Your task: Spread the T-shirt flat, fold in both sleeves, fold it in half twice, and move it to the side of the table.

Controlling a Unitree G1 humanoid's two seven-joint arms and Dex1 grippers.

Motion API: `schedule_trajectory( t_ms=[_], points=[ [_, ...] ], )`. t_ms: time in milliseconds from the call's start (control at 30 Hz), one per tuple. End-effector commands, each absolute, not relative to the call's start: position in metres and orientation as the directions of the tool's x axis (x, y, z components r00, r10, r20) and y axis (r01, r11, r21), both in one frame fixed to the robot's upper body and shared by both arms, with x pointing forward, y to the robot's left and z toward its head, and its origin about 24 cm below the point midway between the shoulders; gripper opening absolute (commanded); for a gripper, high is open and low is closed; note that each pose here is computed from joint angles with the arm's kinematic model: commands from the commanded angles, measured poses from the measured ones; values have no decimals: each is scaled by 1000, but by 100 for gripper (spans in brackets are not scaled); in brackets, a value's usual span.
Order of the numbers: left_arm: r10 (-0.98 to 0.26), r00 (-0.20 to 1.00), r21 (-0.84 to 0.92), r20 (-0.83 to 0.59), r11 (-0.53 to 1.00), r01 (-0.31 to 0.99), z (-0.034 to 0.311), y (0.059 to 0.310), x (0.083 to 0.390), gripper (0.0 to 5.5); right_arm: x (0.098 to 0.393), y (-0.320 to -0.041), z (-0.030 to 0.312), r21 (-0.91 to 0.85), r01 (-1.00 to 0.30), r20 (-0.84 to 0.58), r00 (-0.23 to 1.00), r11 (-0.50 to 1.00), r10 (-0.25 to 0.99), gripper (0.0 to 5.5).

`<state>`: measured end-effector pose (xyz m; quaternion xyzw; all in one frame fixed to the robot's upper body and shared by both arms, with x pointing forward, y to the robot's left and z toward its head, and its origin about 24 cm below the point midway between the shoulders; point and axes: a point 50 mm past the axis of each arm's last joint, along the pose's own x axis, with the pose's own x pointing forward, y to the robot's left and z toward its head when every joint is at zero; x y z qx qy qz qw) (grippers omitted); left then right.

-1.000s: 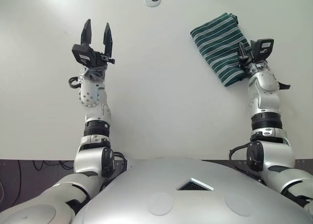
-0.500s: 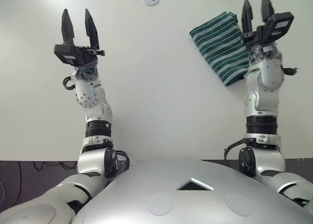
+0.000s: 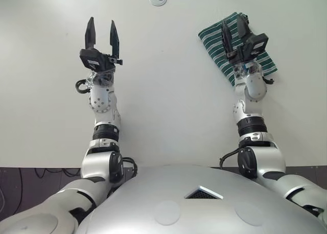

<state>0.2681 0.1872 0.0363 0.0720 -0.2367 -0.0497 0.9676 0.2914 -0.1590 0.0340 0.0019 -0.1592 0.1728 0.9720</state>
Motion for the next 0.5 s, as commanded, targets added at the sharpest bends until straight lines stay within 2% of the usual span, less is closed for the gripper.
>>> schedule_trajectory(
  t_ms=[33,167,300,500],
  points=[
    [-166,885,220,435,973,74,32,187,268,248,292,-153,35,-48,-337,334,882,940,333,202],
    [-149,860,235,489,971,35,37,184,267,248,290,-153,28,-34,-327,312,894,944,321,202],
    [-102,883,200,459,980,10,31,188,269,248,285,-154,28,-33,-318,329,892,947,311,202],
    [-122,893,115,433,990,80,26,185,267,248,282,-158,32,-28,-305,342,892,952,296,202]
  ],
)
